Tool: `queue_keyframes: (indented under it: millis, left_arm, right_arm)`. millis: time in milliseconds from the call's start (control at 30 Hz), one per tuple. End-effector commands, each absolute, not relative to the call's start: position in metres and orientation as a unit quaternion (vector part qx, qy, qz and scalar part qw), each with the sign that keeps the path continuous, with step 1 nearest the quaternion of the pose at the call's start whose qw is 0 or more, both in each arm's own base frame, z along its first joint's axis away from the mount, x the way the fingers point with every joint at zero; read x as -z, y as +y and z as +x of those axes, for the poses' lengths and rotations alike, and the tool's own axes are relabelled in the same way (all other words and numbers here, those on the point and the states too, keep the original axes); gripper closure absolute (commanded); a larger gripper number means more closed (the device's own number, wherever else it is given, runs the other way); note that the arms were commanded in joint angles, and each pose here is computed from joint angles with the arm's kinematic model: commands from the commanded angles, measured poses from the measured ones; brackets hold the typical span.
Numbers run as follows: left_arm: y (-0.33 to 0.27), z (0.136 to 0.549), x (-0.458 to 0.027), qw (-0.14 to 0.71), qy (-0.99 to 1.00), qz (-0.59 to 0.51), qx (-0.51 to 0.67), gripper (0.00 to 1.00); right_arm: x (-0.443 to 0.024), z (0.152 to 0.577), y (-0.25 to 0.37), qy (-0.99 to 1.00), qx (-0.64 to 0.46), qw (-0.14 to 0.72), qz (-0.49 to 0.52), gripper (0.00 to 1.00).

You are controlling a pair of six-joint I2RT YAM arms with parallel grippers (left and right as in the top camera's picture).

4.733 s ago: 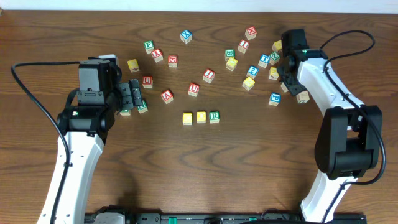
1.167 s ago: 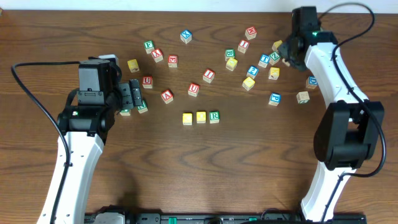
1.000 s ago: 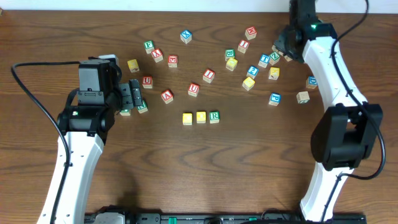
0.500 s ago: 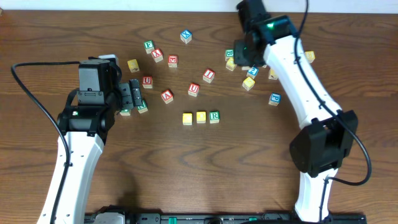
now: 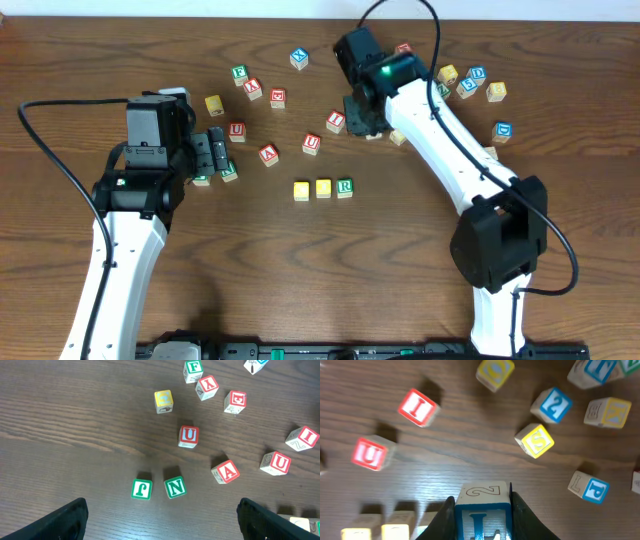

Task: Spell out CORL
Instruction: 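Carry the L block toward the front beside the R block, then lower and align the L block to the right of the R block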

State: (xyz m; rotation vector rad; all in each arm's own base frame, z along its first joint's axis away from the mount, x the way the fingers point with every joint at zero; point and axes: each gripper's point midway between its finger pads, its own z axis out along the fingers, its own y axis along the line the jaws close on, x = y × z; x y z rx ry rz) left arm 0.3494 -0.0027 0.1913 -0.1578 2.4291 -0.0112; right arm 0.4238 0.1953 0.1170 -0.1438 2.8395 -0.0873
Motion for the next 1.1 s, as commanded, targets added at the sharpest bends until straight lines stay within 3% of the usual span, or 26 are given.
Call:
queue_keyframes:
  millis: [0, 367, 1067]
  left_arm:
    - [0.000, 0.350, -0.190, 0.344, 0.937, -0.062, -0.001, 0.06]
    - [0.000, 0.350, -0.190, 0.344, 0.937, -0.062, -0.001, 0.06]
    - [0.000, 0.350, -0.190, 0.344, 0.937, -0.062, -0.001, 0.07]
  right_arm:
    - [-0.091, 0.417, 0.186, 0.990, 0.051, 0.127, -0.043, 0.93]
    - [-0.038, 0.384, 0.182, 0.996, 0.045, 0.069, -0.035, 0.92]
    - [-0.023, 0.354, 0.207, 0.996, 0.040, 0.043, -0.070, 0.95]
